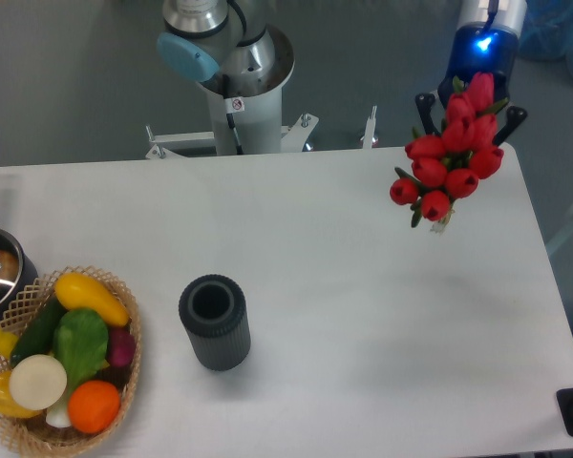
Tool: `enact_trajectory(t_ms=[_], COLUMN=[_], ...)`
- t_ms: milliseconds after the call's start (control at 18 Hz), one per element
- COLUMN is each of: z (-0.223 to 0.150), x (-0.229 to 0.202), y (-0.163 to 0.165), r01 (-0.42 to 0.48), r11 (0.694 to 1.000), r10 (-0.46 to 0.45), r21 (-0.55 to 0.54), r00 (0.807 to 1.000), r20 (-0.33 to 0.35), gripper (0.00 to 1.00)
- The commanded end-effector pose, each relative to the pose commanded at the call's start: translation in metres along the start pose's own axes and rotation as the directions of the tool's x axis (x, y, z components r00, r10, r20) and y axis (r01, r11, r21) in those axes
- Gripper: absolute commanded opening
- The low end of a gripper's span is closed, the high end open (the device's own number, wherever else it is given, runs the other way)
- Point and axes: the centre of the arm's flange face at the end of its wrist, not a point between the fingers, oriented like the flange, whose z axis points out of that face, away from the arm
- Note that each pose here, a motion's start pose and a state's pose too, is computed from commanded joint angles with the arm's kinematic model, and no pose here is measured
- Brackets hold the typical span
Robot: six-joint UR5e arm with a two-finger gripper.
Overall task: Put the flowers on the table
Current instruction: 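Lift the red tulip bouquet upward with the gripper, stems hanging below, then swing the gripper down, tilting the tulip heads toward the table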
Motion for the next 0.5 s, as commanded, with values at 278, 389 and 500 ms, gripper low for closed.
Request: enact_trajectory(t_ms=[278, 389, 500], z=[0.016, 0.03, 0.05], x=[0.009, 0.013, 0.015], y=[0.011, 0.018, 0.025], r01=[-0.01, -0.014, -0.025], r11=[0.961, 0.932, 0.904], r10=[0.02, 0.019, 0.018], r21=[-0.278, -0.363, -0.427], r00=[0.999, 1.0, 1.0], r20=[0.035, 0.009, -0.02], gripper=[0.29, 0.29, 0.29])
